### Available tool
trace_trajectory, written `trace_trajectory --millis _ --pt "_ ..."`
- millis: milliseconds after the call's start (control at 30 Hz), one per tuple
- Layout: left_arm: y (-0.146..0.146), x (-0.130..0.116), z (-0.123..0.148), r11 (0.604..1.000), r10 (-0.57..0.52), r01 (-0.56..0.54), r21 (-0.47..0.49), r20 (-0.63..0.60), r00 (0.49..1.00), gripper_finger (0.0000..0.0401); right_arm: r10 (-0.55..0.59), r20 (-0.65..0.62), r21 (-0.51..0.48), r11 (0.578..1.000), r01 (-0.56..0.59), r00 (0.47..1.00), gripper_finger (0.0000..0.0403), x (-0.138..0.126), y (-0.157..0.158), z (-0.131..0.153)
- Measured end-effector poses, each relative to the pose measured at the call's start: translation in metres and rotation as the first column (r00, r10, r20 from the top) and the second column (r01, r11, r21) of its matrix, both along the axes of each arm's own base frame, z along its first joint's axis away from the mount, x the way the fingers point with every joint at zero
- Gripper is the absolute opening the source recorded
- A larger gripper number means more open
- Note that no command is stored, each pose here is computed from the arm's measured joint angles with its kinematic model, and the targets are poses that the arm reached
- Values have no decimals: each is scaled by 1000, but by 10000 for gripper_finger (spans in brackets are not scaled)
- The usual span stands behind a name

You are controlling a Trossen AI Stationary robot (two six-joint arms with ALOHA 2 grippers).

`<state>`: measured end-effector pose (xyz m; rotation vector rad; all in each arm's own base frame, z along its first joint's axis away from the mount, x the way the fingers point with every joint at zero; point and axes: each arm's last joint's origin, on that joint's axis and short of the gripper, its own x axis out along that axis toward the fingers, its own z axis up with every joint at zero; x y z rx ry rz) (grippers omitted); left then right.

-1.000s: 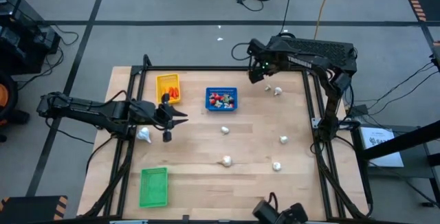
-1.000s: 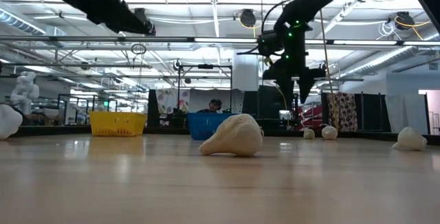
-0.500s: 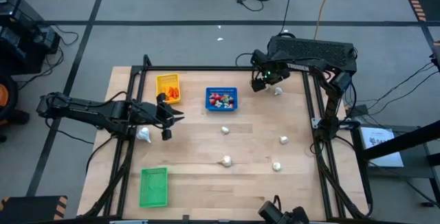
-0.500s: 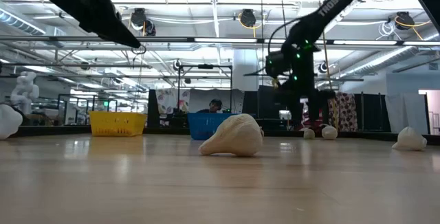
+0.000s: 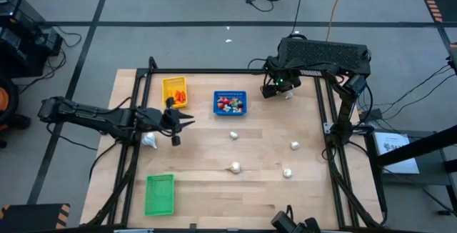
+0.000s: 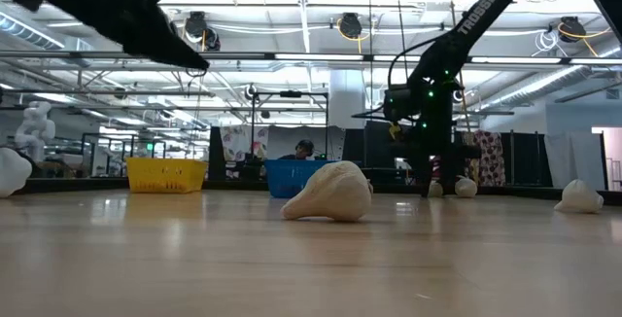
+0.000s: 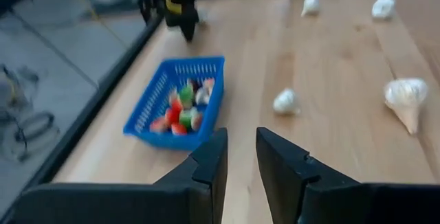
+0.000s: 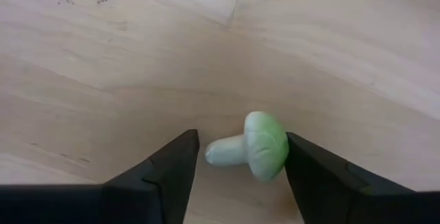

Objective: Sort produce into baskets
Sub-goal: Put the green mushroom into the blue bin

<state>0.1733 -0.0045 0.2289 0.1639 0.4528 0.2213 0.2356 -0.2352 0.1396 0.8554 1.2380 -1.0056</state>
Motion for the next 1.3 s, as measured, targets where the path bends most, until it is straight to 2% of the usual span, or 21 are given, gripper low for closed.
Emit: trace_trajectory --millis 133,433,667,867,967,1133,1300 --pt "3 1 -13 998 9 -14 53 95 995 86 -5 3 -1 1000 5 1000 185 0 0 0" --pt "14 -12 -21 997 53 -64 48 218 975 86 4 2 -3 1000 -4 1000 126 0 0 0" --pt "19 -22 -29 995 83 -95 37 251 965 86 39 5 -20 999 -39 999 115 3 9 9" --pt "20 -22 -29 995 84 -96 36 253 964 86 98 111 -62 994 -91 989 115 17 24 30" --pt "20 -22 -28 995 84 -96 35 265 961 86 134 226 -86 989 -117 965 115 32 35 41" --pt "19 -22 -26 995 83 -96 34 282 956 86 241 407 -163 968 -190 881 115 67 58 50" --pt "19 -21 -26 996 66 -78 31 287 956 86 336 493 -252 938 -239 802 115 91 79 58"
